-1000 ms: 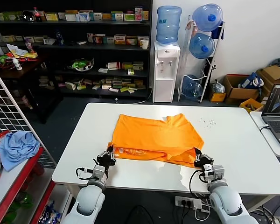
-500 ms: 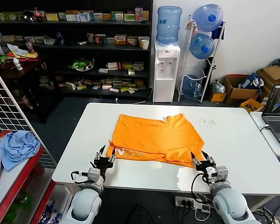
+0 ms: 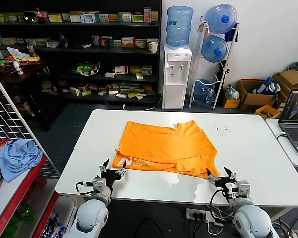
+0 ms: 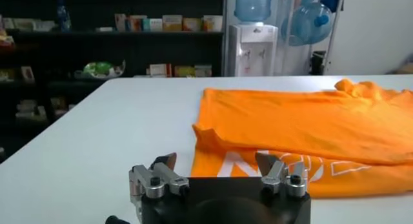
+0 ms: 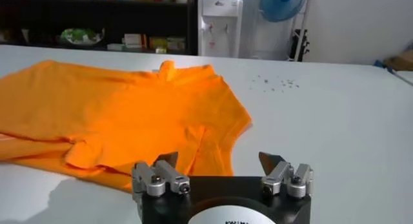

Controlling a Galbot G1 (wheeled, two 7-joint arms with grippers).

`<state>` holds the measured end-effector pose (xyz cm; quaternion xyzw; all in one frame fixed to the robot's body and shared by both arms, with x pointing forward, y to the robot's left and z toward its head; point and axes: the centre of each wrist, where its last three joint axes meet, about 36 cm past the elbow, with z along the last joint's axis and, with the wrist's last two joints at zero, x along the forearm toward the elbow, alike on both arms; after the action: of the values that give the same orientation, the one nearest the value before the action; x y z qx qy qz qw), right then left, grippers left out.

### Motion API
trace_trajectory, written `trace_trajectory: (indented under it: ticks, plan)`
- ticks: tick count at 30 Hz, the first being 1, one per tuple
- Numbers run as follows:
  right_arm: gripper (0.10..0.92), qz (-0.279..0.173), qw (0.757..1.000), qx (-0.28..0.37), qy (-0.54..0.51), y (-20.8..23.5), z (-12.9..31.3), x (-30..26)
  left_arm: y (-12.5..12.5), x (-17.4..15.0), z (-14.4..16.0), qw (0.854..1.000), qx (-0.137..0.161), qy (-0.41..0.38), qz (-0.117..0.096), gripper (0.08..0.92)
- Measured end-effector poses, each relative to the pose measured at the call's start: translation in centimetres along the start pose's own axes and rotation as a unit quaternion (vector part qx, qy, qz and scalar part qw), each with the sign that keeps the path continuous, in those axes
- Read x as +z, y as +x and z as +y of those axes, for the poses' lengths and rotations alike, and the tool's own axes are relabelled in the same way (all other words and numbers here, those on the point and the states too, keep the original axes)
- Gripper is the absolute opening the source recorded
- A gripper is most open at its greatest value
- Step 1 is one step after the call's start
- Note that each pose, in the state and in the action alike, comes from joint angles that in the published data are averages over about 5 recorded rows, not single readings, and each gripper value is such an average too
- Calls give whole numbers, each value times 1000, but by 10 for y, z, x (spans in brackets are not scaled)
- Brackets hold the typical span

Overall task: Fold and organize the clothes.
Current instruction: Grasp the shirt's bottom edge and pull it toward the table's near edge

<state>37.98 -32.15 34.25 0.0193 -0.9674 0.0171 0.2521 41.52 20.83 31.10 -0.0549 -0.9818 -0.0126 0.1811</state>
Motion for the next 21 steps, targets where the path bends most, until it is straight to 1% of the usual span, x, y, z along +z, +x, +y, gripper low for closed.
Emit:
trace_trajectory:
  ticks: [3,11,18,21]
  plan:
    - [611,9,1000,0,0,-2,0,4,-3,2,2,1000,-1,1,6,723]
    - [386,29,1000,-1,1,-3,0,13,-5,10,8,1000,-5,1,24,489]
    - [182,35,999,2,6,0,0,13,-1,13,13,1000,-8,2,28,290]
    - [133,39,999,2,9,4,-1,12,3,13,16,1000,-11,0,27,204]
